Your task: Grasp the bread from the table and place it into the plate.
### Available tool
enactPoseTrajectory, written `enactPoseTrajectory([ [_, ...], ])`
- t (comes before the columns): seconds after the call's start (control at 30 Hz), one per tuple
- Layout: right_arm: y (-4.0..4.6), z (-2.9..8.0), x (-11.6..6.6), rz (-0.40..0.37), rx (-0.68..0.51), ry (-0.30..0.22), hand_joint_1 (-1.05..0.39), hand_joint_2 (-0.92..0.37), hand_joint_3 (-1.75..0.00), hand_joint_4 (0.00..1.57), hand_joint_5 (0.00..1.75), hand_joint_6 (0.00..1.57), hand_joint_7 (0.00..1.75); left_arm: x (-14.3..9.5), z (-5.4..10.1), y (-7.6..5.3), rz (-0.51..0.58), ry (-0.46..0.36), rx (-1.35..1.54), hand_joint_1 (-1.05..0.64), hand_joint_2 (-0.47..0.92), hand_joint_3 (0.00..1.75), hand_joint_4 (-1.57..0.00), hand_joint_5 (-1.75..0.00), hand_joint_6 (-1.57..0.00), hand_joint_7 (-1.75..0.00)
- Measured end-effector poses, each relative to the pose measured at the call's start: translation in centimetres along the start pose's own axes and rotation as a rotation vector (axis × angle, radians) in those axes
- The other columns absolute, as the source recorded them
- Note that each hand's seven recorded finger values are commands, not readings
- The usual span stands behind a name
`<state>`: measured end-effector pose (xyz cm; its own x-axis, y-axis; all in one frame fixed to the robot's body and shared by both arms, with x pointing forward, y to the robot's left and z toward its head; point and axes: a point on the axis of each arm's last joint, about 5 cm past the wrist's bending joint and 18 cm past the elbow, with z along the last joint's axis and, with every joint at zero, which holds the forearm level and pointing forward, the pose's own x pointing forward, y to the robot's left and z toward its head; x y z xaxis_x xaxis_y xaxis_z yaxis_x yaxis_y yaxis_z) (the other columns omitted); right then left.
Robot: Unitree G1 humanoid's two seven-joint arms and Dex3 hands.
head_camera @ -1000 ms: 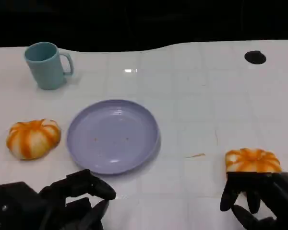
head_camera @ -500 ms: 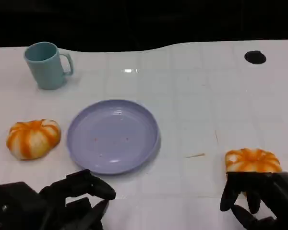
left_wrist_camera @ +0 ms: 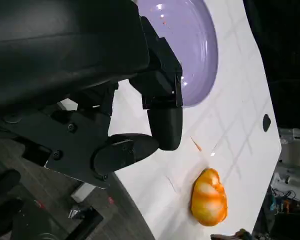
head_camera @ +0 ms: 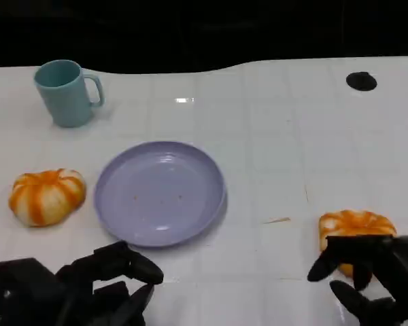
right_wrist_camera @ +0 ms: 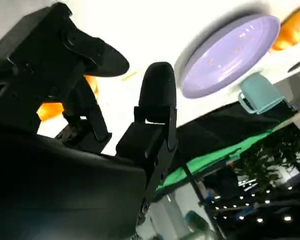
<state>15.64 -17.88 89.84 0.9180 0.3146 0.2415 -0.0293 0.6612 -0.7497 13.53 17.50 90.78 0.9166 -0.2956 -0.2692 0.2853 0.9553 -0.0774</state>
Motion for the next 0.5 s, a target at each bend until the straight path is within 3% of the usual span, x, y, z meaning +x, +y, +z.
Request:
enactPoseTrajectory([
  [0.07,-0.27,0.2,0.1,0.001,-0.047,0.002,-0.23,-0.31,-0.88,0.78,1.11,0.96,0.38,0.0,0.0,0.0,0.0,0.0,0.0,-0.28,0.79,0.69,-0.65,-1.75,-0.62,-1.3],
  [0.27,-1.25,1.2,0.3,0.013,-0.198,0.032,-0.25,-0.39,-0.64,0.64,0.56,0.85,0.11,0.0,0.0,0.0,0.0,0.0,-0.001,-0.28,0.79,0.69,-0.65,-1.75,-0.62,-1.3],
  [0.4,-2.21,1.9,0.5,0.046,-0.293,0.05,-0.26,-0.44,-0.5,0.54,0.4,0.77,0.02,0.0,0.0,0.0,0.0,0.0,0.0,-0.27,0.79,0.69,-0.66,-1.75,-0.62,-1.3],
  [0.5,-2.63,2.1,0.6,0.073,-0.344,0.074,-0.29,-0.54,-0.32,0.39,0.3,0.6,0.0,0.0,0.0,0.0,-0.001,-0.003,0.001,-0.27,0.78,0.69,-0.66,-1.75,-0.62,-1.3],
])
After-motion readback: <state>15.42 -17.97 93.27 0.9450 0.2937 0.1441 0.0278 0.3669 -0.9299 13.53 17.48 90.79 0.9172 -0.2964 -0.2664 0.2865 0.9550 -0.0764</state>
